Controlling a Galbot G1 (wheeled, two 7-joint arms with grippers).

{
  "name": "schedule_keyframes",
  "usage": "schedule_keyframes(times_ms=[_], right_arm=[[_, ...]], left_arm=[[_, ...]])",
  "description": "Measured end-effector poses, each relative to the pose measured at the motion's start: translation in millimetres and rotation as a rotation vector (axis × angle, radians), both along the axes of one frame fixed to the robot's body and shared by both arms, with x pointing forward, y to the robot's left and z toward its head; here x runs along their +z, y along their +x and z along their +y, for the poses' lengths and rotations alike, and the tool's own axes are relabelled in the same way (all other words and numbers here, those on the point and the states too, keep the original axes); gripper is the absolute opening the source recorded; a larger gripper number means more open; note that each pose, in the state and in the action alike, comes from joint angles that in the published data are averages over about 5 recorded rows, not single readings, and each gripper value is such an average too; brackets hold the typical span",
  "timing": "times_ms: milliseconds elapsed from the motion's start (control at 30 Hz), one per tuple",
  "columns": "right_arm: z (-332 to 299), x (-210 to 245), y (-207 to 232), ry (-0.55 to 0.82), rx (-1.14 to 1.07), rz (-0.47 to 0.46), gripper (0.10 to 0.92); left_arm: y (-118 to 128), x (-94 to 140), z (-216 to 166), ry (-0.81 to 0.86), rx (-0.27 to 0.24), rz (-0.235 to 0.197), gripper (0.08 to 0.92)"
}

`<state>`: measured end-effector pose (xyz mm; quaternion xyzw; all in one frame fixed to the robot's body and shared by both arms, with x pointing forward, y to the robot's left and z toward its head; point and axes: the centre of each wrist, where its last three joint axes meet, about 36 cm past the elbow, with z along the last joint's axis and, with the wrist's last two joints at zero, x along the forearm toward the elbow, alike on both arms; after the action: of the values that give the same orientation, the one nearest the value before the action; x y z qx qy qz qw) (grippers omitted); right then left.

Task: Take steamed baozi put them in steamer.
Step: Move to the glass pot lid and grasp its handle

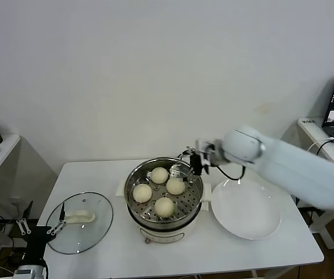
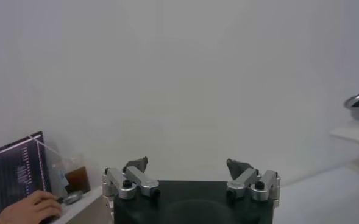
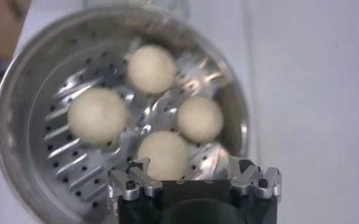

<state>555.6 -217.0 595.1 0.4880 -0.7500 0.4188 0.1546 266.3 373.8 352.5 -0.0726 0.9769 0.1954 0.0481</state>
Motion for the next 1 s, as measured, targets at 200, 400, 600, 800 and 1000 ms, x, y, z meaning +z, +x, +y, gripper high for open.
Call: schedule_keyframes(times_ms=[200,400,600,800,1000], right_arm=[[-42,-31,-36,0.235,-0.114,-0.204,0.823],[-62,-85,-72,0.447,-0.199,-0.4,0.823],[-79,-153,-130,0.619,-0.365,-0.494,0.823],[-98,-202,-199,0.683,-0.603,-0.498,0.823],[-114,-231,-256,0.674,-0.813,-0.463,0.823]], left_arm=[[0,-1,-9,-0.015,0.001,0.003,0.823],[-1,-2,-19,-0.008,0.0,0.024,0.823],[0,-1,-27,0.056,0.013,0.065,0.823],[6,-6,-20,0.242,0.036,0.087,0.823],[11,-26,0,0.549,0.0,0.117,0.823]])
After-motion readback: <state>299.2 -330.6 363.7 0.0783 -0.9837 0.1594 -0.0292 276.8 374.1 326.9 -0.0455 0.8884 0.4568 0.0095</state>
